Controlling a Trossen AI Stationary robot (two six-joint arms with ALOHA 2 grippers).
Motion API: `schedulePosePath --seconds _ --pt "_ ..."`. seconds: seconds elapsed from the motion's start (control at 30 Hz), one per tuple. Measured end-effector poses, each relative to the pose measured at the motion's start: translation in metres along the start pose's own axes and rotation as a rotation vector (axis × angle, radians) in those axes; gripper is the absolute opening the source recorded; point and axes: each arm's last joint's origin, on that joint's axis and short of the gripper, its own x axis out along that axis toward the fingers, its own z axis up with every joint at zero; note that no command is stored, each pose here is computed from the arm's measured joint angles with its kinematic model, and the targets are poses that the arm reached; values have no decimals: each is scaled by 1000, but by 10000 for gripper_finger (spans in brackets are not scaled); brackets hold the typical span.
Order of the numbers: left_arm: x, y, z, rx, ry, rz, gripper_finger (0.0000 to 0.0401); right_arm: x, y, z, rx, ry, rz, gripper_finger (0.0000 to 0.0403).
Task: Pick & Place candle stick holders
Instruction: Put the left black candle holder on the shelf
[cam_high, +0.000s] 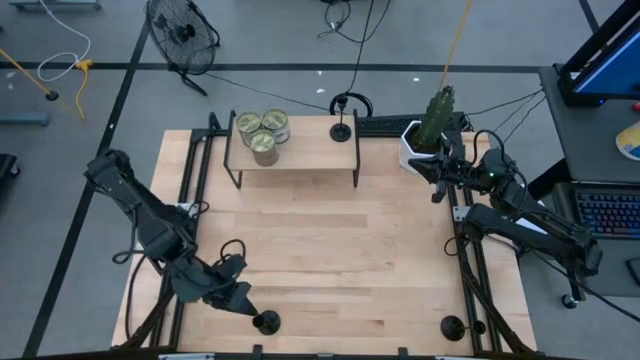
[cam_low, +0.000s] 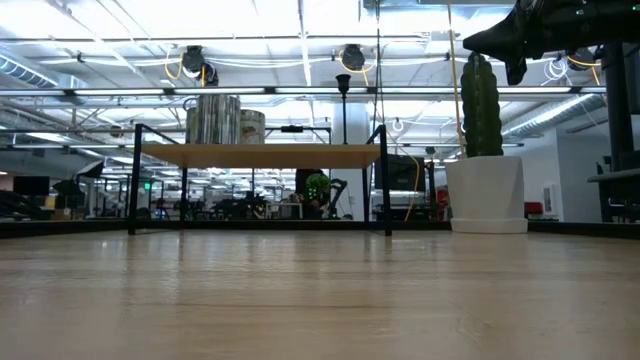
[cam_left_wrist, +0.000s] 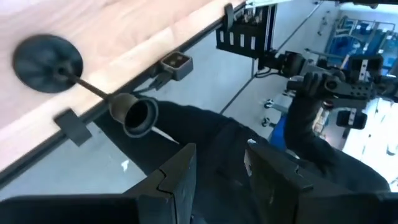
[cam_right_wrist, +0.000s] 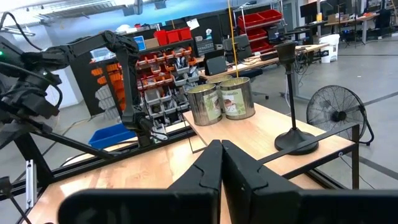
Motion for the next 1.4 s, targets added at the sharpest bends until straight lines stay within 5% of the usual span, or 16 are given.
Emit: schedulePosePath --seconds 0.57,0.93,1.03,1.27,1.4 --pt "-2 -9 4 163 -75 -93 143 0 0 0 -33 1 -1 0" --pt "-3 -17 20 -2 -121 -103 143 0 0 0 -44 1 -1 0" --pt "-5 -27 20 -25 -73 -38 143 0 0 0 -42 1 -1 0" --pt "-11 -38 13 -131 -19 343 143 0 0 -1 -41 10 -3 0" --pt "6 -42 11 -130 -33 375 143 0 0 -1 -41 9 -3 0"
